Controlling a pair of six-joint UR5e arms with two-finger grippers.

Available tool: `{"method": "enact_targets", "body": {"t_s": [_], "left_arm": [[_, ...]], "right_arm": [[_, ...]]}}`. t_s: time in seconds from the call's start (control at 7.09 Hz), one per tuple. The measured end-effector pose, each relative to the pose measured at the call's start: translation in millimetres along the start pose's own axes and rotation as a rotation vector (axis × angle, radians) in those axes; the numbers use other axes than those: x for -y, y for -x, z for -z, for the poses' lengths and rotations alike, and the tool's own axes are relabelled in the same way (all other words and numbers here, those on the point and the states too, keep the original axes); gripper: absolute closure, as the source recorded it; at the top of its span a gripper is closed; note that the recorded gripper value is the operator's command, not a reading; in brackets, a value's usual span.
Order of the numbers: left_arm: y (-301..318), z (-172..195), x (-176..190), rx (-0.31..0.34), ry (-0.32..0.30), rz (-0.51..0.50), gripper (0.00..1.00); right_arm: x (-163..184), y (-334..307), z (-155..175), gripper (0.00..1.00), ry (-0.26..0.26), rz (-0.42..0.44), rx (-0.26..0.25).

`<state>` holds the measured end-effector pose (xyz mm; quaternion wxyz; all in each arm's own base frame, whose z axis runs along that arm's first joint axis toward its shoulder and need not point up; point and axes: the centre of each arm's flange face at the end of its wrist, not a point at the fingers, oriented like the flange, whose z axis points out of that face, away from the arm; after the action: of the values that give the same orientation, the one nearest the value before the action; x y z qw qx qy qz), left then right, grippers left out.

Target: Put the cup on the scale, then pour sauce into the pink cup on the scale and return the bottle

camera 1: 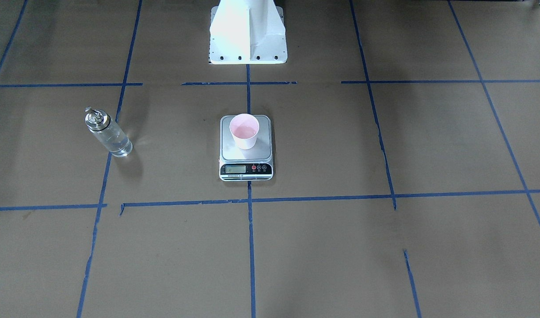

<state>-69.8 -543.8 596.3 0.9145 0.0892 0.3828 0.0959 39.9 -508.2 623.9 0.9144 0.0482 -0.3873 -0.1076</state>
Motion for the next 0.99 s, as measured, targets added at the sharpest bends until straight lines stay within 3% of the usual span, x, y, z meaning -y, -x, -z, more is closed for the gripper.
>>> {"method": "enact_targets", "body": {"t_s": [0.42, 0.99], "left_arm": [[0.4, -0.4, -0.3, 0.000, 0.001, 0.001, 0.00], [0.7, -1.0, -2.0, 0.000, 0.003, 0.003, 0.00]], "right_arm": [[5.2, 4.9, 5.7, 0.00, -0.029, 0.033, -0.007], [-6.4, -1.4, -2.5, 0.00, -0.020, 0.021, -0.003]]}}
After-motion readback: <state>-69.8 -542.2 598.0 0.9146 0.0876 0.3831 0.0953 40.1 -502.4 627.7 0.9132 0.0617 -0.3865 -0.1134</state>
